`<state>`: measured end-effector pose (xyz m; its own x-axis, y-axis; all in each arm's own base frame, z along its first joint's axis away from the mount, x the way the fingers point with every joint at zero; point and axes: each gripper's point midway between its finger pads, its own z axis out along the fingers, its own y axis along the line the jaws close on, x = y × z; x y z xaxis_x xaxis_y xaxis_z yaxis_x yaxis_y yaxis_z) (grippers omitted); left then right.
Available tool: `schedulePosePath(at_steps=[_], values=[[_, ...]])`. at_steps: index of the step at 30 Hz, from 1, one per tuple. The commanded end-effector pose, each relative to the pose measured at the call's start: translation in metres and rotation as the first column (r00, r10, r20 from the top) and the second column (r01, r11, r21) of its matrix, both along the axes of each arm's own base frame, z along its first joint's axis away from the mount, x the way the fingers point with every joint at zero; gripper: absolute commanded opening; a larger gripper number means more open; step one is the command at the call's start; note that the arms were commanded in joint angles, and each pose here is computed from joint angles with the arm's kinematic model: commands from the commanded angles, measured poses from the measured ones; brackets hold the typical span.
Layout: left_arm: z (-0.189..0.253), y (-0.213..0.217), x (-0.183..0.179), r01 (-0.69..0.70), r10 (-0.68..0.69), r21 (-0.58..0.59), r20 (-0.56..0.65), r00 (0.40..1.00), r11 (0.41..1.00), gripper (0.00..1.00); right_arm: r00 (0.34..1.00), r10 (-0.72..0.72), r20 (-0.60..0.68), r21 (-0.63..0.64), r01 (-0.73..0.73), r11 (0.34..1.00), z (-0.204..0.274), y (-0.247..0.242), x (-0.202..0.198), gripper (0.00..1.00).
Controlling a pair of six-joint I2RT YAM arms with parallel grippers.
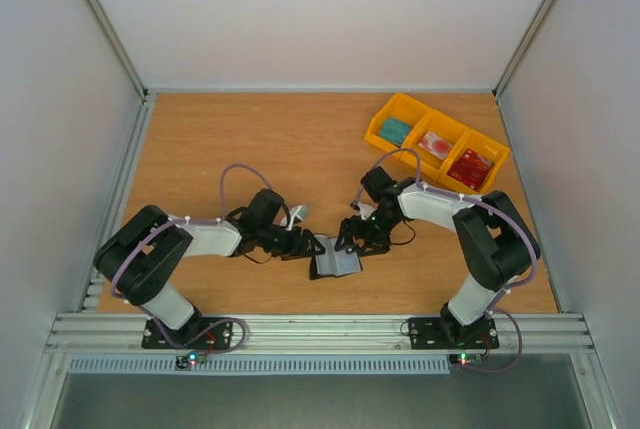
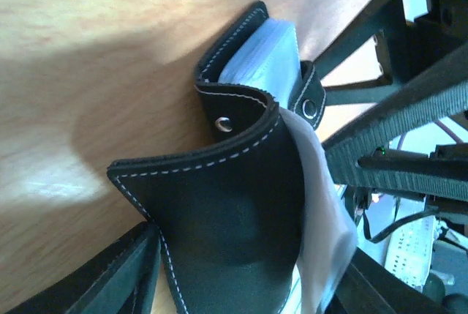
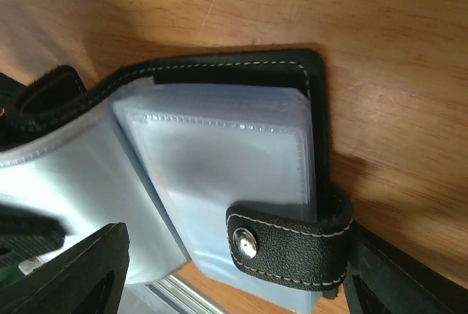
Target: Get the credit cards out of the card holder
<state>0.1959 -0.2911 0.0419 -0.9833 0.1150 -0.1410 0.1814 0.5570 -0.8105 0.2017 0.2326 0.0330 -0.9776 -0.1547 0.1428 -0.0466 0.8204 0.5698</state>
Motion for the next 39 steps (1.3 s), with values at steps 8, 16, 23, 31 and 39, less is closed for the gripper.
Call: schedulePosePath(at_steps=[8, 16, 23, 31, 39], values=[[0.024, -0.031, 0.016, 0.080, -0.066, -0.080, 0.165, 0.984, 0.994, 0.40, 0.999, -0.002, 0.040, -0.024, 0.003, 1.000, -0.012, -0.002, 0.002, 0.78], [0.035, -0.034, 0.023, 0.071, -0.043, -0.095, 0.278, 0.960, 0.993, 0.00, 0.997, -0.004, 0.077, -0.009, 0.005, 1.000, 0.001, -0.005, 0.004, 0.77], [0.083, -0.032, 0.004, 0.228, -0.127, -0.163, 0.474, 0.871, 0.960, 0.00, 0.978, -0.107, 0.176, 0.135, 0.084, 0.987, 0.050, -0.024, 0.023, 0.80], [0.140, -0.023, -0.030, 0.581, -0.275, 0.028, 0.898, 0.343, 0.814, 0.00, 0.800, -0.134, 0.584, 0.376, -0.120, 0.919, 0.174, -0.021, 0.032, 0.90], [0.226, -0.002, -0.034, 0.584, -0.140, 0.150, 0.988, -0.062, 0.798, 0.00, 0.430, -0.152, 0.890, 0.332, -0.383, 0.862, 0.269, -0.031, 0.005, 0.98]])
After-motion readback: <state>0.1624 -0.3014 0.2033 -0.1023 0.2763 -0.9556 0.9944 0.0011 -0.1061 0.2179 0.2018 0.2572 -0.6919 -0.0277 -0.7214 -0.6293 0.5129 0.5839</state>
